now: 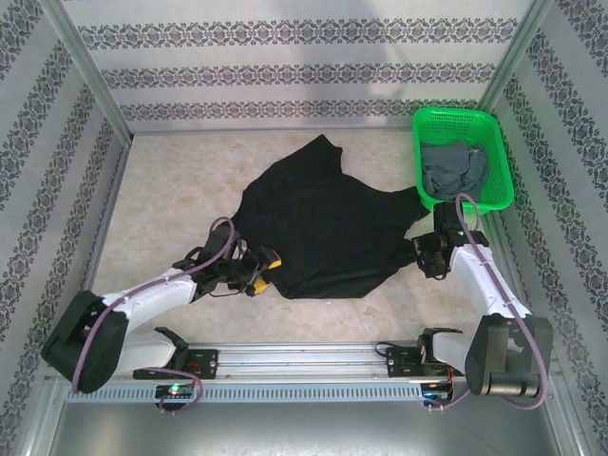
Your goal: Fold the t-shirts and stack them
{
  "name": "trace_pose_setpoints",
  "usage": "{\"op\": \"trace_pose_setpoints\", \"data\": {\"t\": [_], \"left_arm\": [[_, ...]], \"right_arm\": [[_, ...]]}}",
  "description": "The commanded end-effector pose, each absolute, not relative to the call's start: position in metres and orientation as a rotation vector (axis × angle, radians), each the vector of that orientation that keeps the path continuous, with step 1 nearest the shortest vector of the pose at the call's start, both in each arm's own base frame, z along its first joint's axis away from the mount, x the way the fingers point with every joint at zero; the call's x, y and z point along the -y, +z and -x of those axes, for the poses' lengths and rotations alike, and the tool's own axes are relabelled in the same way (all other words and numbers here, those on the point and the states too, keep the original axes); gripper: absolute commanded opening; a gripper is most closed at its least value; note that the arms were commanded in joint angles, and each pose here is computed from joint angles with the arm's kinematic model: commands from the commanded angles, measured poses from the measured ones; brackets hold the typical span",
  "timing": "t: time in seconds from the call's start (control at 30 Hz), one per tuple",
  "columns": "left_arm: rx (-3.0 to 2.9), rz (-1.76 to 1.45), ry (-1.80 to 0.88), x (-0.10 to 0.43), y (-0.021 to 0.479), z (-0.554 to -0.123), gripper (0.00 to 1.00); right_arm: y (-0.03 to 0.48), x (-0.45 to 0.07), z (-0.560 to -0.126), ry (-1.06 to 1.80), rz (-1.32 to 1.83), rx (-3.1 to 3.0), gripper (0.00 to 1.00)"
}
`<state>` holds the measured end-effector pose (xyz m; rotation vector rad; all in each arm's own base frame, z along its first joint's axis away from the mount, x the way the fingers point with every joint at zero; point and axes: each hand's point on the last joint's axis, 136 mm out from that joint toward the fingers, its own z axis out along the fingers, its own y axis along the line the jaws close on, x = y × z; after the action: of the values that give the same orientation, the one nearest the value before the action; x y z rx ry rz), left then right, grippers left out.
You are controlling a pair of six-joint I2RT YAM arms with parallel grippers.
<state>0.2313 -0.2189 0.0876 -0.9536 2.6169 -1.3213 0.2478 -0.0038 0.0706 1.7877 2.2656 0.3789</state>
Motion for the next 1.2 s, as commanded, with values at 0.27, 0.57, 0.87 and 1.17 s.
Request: {"op": "trace_pose_setpoints", "data": {"t": [0.27,0.57,0.87,1.17], "left_arm": [[-2.659,1.224,-0.693,0.075,0.087,-0.206,0.48],[-2.647,1.296,-0.771,0.068,0.037,-0.238,0.47],[-2.599,1.187,-0.844,0.074,0.039,-0.259,0.51],[-2.646,1.179,-0.798,0.072,0.03,-0.26,0.51]], "right_arm": [[0.066,0.006,-0.246,0.321,-1.672,-2.41,0.0],[0.061,0.002,-0.245,0.349,-1.647,-2.459,0.0],[0.056,-0.002,-0.241,0.374,-1.662,-2.469,0.0],[0.054,-0.004,-0.238,0.388,-1.67,-2.471,0.0]]}}
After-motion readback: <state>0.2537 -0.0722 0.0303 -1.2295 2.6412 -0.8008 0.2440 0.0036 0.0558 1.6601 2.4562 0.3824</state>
